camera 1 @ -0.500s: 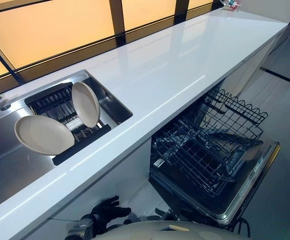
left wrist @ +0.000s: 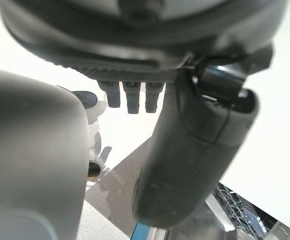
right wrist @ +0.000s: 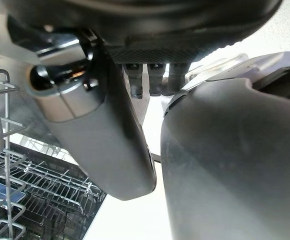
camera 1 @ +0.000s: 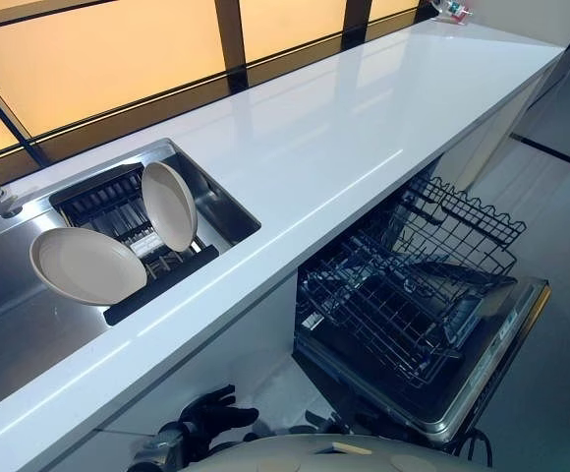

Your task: Pick up plates and place into dishwasher.

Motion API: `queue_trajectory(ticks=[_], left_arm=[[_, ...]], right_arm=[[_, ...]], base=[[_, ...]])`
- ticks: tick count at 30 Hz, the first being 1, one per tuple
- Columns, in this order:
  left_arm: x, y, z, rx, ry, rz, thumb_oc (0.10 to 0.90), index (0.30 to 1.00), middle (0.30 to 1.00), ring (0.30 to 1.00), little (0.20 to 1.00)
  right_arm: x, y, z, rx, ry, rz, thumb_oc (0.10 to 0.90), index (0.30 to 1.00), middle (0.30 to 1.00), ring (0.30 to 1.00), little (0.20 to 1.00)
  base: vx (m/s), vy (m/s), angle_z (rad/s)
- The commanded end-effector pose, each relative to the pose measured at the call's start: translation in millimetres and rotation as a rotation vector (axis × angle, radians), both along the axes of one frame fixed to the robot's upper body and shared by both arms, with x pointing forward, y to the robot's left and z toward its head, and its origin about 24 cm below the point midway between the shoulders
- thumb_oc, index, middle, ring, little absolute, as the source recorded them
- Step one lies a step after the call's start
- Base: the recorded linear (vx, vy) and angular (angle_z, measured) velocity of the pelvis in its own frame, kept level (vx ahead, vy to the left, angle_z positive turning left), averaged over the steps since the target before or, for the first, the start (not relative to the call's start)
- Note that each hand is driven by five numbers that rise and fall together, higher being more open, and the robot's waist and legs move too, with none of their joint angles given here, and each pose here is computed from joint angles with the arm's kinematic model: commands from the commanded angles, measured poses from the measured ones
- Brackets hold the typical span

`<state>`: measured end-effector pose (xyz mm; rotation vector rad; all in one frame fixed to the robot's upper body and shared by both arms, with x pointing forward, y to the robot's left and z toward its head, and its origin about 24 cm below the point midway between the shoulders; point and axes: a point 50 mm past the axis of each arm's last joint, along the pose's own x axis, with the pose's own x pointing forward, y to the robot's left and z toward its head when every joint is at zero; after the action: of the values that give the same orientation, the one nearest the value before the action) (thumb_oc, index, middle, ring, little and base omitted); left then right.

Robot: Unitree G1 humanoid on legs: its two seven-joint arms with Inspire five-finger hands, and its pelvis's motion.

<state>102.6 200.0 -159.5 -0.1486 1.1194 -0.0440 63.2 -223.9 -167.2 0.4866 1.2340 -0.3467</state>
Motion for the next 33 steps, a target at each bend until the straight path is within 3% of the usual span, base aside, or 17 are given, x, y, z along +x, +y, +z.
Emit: queue_trajectory(ticks=[1, 7, 8, 9, 11, 14, 17, 29, 33], left_arm=[[18, -8, 4, -0.043, -0.072, -0.005, 0.8, 0.9, 0.9, 0.9, 0.9], [16, -12, 4, -0.17, -0.056, 0.029, 0.8, 0.9, 0.9, 0.9, 0.9], [18, -22, 8, -0.358, -0.063, 0.06, 0.8, 0.9, 0.9, 0.9, 0.9], [18, -22, 8, -0.359, -0.063, 0.06, 0.8, 0.9, 0.9, 0.9, 0.9], [34, -38, 22, -0.627, -0.125, 0.061, 0.8, 0.9, 0.9, 0.9, 0.9], [52, -51, 41, -0.818, -0.195, 0.026, 0.8, 0.9, 0.9, 0.9, 0.9], [70, -68, 68, -1.04, -0.298, -0.106, 0.8, 0.9, 0.9, 0.9, 0.9], [97, -131, 161, -1.532, -0.562, -0.562, 0.8, 0.9, 0.9, 0.9, 0.9], [103, -156, 228, -1.841, -0.659, -0.645, 0.8, 0.9, 0.9, 0.9, 0.9]], right_arm=[[23, 13, 1, 0.056, -0.06, 0.029, 0.8, 0.9, 0.9, 0.9, 0.9], [22, 11, 1, 0.055, -0.058, 0.031, 0.8, 0.9, 0.9, 0.9, 0.9], [23, 11, 1, 0.052, -0.057, 0.035, 0.8, 0.9, 0.9, 0.9, 0.9], [23, 11, 1, 0.052, -0.057, 0.035, 0.8, 0.9, 0.9, 0.9, 0.9], [27, 8, 3, 0.049, -0.061, 0.039, 0.8, 0.9, 0.9, 0.9, 0.9], [30, 7, 4, 0.046, -0.066, 0.041, 0.8, 0.9, 0.9, 0.9, 0.9], [31, 9, 4, 0.051, -0.07, 0.053, 0.8, 0.9, 0.9, 0.9, 0.9], [31, 17, 3, 0.058, -0.073, 0.088, 0.8, 0.9, 0.9, 0.9, 0.9], [31, 18, 3, 0.054, -0.072, 0.102, 0.8, 0.9, 0.9, 0.9, 0.9]], base=[[0.0, 0.0, 0.0], [0.0, 0.0, 0.0], [0.0, 0.0, 0.0], [0.0, 0.0, 0.0], [0.0, 0.0, 0.0], [0.0, 0.0, 0.0], [0.0, 0.0, 0.0], [0.0, 0.0, 0.0], [0.0, 0.0, 0.0]])
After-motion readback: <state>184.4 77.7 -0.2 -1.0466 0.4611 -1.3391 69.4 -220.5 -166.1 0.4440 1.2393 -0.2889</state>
